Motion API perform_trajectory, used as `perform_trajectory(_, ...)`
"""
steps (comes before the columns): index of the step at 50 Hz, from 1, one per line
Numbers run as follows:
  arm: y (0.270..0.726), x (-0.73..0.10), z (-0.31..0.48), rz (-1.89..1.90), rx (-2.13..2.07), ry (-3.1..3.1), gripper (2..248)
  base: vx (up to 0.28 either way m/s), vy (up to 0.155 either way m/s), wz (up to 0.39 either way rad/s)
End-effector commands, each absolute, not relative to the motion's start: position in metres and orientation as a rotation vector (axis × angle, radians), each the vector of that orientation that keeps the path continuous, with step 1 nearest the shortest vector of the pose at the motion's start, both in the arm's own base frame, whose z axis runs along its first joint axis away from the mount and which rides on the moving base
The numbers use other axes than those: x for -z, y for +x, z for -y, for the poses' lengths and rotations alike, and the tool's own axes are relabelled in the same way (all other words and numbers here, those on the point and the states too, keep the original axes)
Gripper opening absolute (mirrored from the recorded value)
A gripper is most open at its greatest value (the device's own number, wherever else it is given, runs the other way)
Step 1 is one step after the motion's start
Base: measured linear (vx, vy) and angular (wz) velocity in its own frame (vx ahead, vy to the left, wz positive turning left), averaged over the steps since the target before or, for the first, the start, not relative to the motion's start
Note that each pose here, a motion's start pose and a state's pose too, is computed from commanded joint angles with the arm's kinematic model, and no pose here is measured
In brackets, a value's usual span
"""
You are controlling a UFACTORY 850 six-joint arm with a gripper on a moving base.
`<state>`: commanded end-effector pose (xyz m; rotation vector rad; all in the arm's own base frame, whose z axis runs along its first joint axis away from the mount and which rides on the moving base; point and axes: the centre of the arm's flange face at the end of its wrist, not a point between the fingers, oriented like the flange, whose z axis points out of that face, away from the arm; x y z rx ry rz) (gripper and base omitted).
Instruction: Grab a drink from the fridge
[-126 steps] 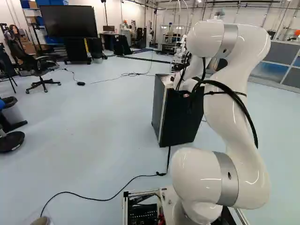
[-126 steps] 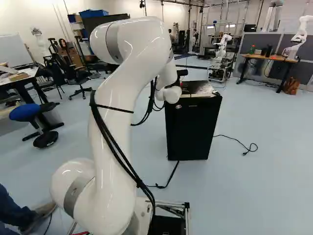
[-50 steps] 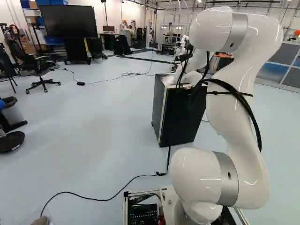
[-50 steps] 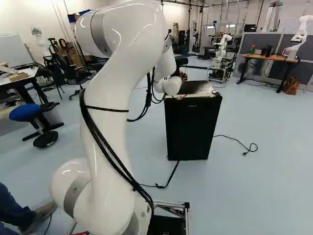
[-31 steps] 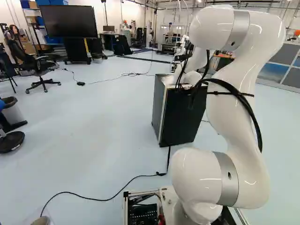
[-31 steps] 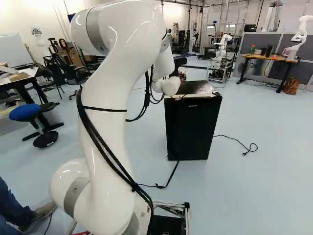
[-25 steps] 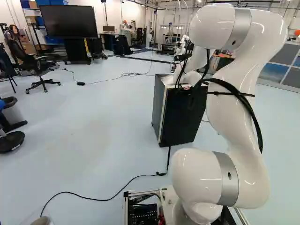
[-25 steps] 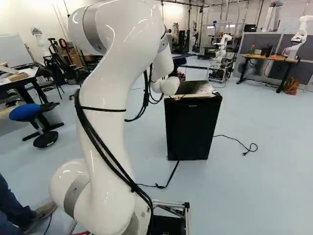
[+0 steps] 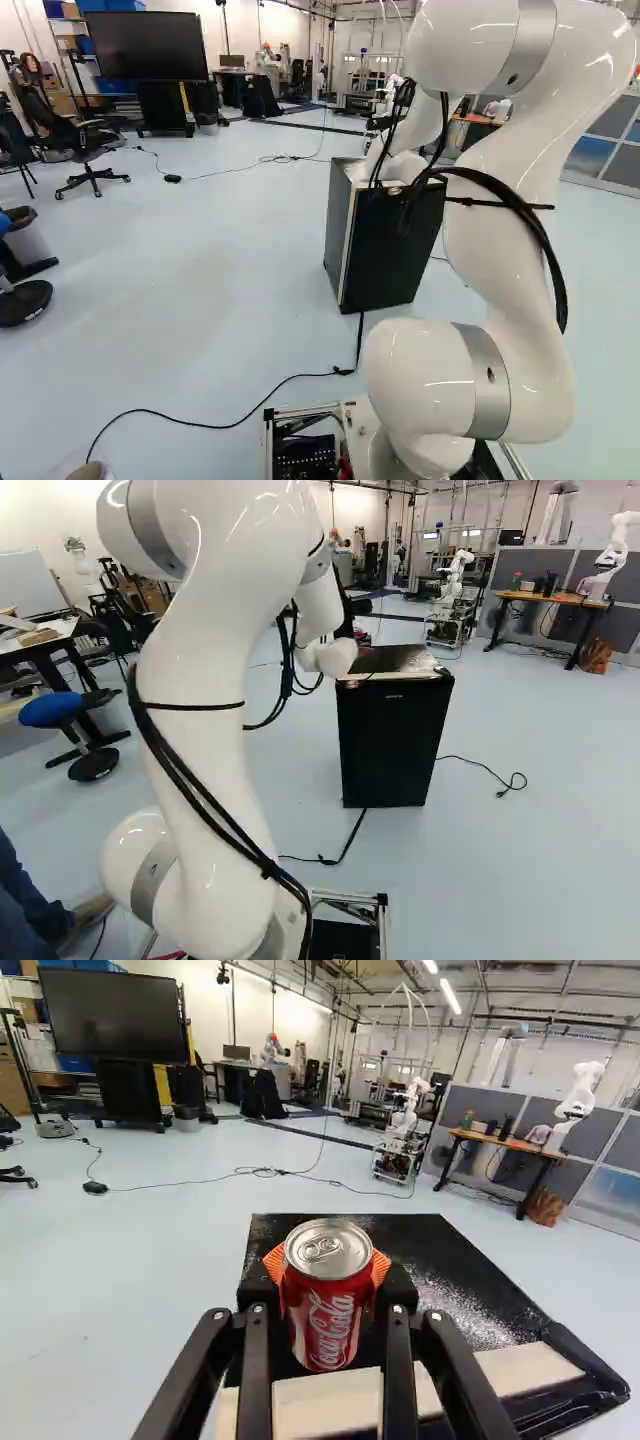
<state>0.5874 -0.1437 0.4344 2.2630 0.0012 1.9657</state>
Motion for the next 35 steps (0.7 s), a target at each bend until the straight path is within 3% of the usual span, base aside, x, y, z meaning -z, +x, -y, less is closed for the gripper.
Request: perform_trajectory(35, 0.491, -0.431, 0.077, 0.006, -1.933, 2.366, 98, 0.0, 0.0, 0.0)
